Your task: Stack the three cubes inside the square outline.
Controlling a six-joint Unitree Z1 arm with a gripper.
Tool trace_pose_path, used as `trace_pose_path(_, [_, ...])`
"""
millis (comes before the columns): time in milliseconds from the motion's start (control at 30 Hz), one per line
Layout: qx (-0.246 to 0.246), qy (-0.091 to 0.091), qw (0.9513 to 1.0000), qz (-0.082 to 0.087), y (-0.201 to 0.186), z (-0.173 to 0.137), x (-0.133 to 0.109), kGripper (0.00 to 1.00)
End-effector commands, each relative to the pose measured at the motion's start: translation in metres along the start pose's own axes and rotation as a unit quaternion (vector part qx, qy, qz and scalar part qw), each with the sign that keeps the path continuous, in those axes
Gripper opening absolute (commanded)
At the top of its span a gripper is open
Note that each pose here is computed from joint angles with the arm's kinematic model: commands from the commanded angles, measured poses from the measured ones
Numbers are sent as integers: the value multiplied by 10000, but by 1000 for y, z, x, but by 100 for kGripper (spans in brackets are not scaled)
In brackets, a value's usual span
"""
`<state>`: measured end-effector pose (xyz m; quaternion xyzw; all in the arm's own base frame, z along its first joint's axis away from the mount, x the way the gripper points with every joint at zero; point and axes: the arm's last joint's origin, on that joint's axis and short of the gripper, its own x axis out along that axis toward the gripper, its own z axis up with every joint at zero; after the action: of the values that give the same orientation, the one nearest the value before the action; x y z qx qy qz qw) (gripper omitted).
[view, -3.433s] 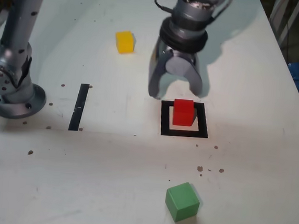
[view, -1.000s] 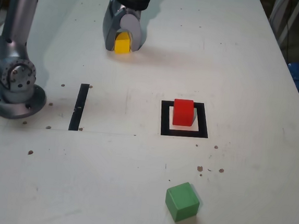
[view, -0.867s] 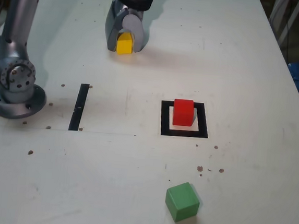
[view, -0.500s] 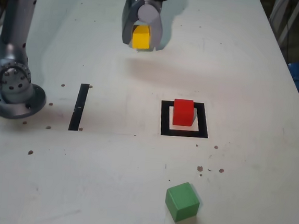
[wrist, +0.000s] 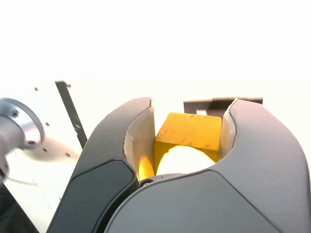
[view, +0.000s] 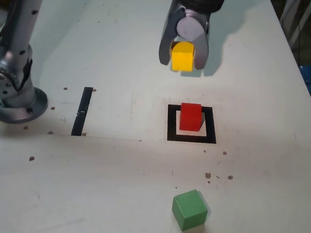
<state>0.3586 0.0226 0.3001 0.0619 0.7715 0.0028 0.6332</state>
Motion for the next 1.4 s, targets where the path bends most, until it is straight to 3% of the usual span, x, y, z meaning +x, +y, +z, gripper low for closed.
trace_pose_path(0, [41,24,10000,-25,-7,5,1,34])
trace_pose_path(667, [313,194,9989,-278,-47,38,22,34])
trace_pose_path(1367, [361,358,9981,-339,-53,47,39,34])
